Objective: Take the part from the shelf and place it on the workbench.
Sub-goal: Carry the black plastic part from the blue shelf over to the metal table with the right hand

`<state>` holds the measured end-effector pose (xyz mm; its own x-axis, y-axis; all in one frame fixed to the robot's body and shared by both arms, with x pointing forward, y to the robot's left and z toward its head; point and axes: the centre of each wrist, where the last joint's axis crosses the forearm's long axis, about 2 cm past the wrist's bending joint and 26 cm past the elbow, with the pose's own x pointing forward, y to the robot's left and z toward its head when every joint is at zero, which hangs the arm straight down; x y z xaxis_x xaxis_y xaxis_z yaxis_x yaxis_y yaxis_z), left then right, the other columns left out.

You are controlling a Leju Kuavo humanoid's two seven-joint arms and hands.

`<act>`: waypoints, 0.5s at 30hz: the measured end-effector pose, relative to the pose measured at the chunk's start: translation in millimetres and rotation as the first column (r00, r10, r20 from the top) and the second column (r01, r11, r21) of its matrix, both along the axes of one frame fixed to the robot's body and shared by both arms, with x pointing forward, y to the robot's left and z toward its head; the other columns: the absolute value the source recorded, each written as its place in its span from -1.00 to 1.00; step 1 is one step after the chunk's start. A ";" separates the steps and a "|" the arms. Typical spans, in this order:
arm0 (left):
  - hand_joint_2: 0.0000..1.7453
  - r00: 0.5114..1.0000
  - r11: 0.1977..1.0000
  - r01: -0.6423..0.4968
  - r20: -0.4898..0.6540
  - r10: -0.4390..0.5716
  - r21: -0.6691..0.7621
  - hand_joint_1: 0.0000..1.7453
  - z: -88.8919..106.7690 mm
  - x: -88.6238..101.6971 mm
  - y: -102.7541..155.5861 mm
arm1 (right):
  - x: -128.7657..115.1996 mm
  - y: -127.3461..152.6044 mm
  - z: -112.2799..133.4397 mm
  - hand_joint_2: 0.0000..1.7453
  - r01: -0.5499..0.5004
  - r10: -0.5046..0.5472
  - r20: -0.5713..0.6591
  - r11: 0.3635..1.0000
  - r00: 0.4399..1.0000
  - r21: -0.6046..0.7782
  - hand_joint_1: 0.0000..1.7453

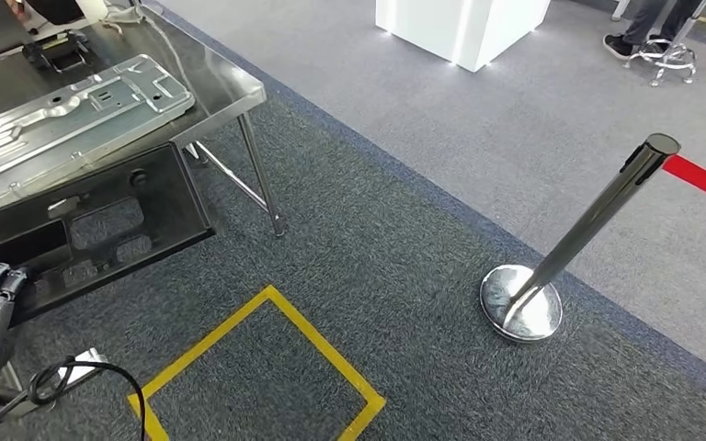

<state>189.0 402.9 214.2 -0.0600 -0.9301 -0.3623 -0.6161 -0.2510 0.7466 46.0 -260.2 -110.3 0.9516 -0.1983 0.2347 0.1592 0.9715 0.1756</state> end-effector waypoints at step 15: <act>1.00 1.000 1.000 -0.007 0.015 0.007 -0.010 1.00 0.7 1.5 -0.2 | 1.2 2.1 0.3 1.00 0.002 -0.002 0.002 1.000 1.000 0.004 -1.00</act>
